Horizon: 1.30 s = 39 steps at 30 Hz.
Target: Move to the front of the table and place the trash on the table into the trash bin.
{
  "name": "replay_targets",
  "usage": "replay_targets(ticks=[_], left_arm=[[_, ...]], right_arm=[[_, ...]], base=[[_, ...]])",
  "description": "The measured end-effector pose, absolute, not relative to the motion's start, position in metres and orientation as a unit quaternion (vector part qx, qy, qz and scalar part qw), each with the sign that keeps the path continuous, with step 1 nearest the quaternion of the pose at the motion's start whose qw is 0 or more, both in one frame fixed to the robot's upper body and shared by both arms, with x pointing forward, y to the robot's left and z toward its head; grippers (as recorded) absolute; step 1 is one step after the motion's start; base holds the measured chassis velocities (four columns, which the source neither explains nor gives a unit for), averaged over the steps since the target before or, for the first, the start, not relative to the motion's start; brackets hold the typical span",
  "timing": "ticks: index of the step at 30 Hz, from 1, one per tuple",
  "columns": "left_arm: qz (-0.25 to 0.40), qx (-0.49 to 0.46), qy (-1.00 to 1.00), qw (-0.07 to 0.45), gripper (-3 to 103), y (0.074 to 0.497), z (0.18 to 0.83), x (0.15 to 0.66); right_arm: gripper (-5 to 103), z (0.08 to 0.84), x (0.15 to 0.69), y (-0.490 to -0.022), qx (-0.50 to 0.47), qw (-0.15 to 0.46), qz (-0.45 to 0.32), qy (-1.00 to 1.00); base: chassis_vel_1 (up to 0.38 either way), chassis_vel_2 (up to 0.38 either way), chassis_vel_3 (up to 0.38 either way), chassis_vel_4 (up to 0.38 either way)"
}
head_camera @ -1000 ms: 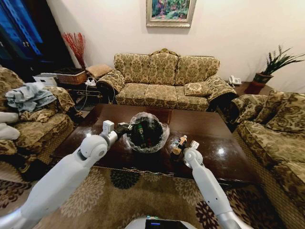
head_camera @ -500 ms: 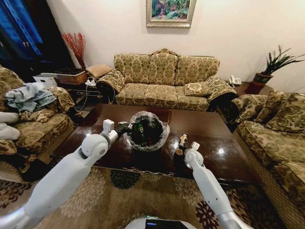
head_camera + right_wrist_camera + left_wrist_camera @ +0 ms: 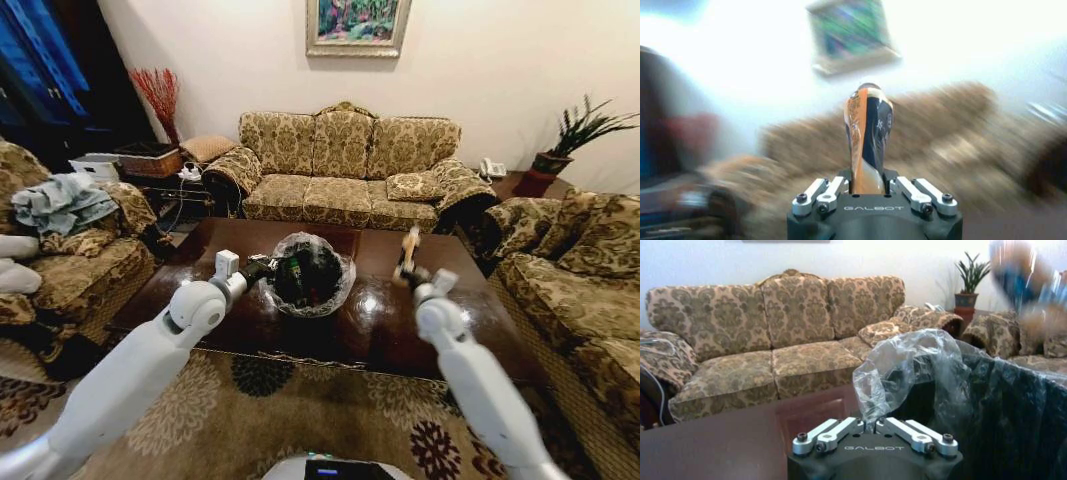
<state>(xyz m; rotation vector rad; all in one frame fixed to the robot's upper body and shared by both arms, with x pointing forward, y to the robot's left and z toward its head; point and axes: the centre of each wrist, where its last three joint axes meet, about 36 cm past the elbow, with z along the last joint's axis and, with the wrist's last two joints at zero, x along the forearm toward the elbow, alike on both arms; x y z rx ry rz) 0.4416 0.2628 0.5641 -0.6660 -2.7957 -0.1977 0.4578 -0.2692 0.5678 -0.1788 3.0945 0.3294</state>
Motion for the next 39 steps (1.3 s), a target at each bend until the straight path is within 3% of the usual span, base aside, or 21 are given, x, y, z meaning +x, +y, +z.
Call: replay_targets(ticks=[2, 4, 12, 19, 25, 27, 29, 30, 32, 34, 35, 37, 39], left_arm=[[-0.069, -0.231, -0.962, 0.132, 3, 0.263, 0.564, 0.443], [-0.072, -0.237, -0.959, 0.138, 3, 0.263, 0.565, 0.448], [-0.065, -0.245, -0.955, 0.155, 3, 0.259, 0.56, 0.449], [-0.065, -0.246, -0.954, 0.157, 3, 0.26, 0.561, 0.446], [-0.066, -0.241, -0.956, 0.155, 3, 0.264, 0.563, 0.443], [-0.067, -0.239, -0.956, 0.155, 3, 0.265, 0.564, 0.442], [-0.068, -0.239, -0.956, 0.154, 3, 0.265, 0.565, 0.442], [-0.068, -0.239, -0.956, 0.153, 3, 0.265, 0.565, 0.442], [-0.068, -0.24, -0.956, 0.152, 3, 0.264, 0.566, 0.442], [-0.068, -0.24, -0.957, 0.148, 3, 0.263, 0.569, 0.442], [-0.068, -0.24, -0.957, 0.148, 3, 0.263, 0.569, 0.442], [-0.068, -0.241, -0.957, 0.145, 3, 0.264, 0.574, 0.439], [-0.068, -0.241, -0.957, 0.144, 3, 0.264, 0.575, 0.439]], right_arm=[[27, 0.581, 0.453, -0.269, -0.088, 0.029, 0.099, 0.991], [27, 0.617, 0.44, -0.264, -0.206, 0.068, 0.072, 0.974], [27, 0.594, 0.444, -0.216, -0.377, 0.07, 0.001, 0.923], [27, 0.55, 0.439, -0.166, -0.452, 0.038, -0.007, 0.891], [24, 0.541, 0.433, -0.167, -0.455, 0.025, -0.035, 0.889], [33, 0.538, 0.432, -0.179, -0.454, 0.024, -0.056, 0.889], [33, 0.538, 0.432, -0.183, -0.453, 0.024, -0.062, 0.889], [44, 0.536, 0.432, -0.189, -0.451, 0.023, -0.071, 0.89], [44, 0.535, 0.432, -0.191, -0.448, 0.025, -0.076, 0.89], [61, 0.529, 0.436, -0.194, -0.438, 0.028, -0.085, 0.895], [61, 0.529, 0.436, -0.194, -0.438, 0.028, -0.085, 0.895], [71, 0.521, 0.441, -0.196, -0.427, 0.031, -0.086, 0.9], [71, 0.519, 0.442, -0.197, -0.425, 0.031, -0.086, 0.901]], base=[[0.0, 0.0, 0.0, 0.0], [0.0, 0.0, 0.0, 0.0], [0.0, 0.0, 0.0, 0.0], [0.0, 0.0, 0.0, 0.0], [0.0, 0.0, 0.0, 0.0], [0.0, 0.0, 0.0, 0.0], [0.0, 0.0, 0.0, 0.0], [0.0, 0.0, 0.0, 0.0], [0.0, 0.0, 0.0, 0.0], [0.0, 0.0, 0.0, 0.0], [0.0, 0.0, 0.0, 0.0], [0.0, 0.0, 0.0, 0.0], [0.0, 0.0, 0.0, 0.0]])
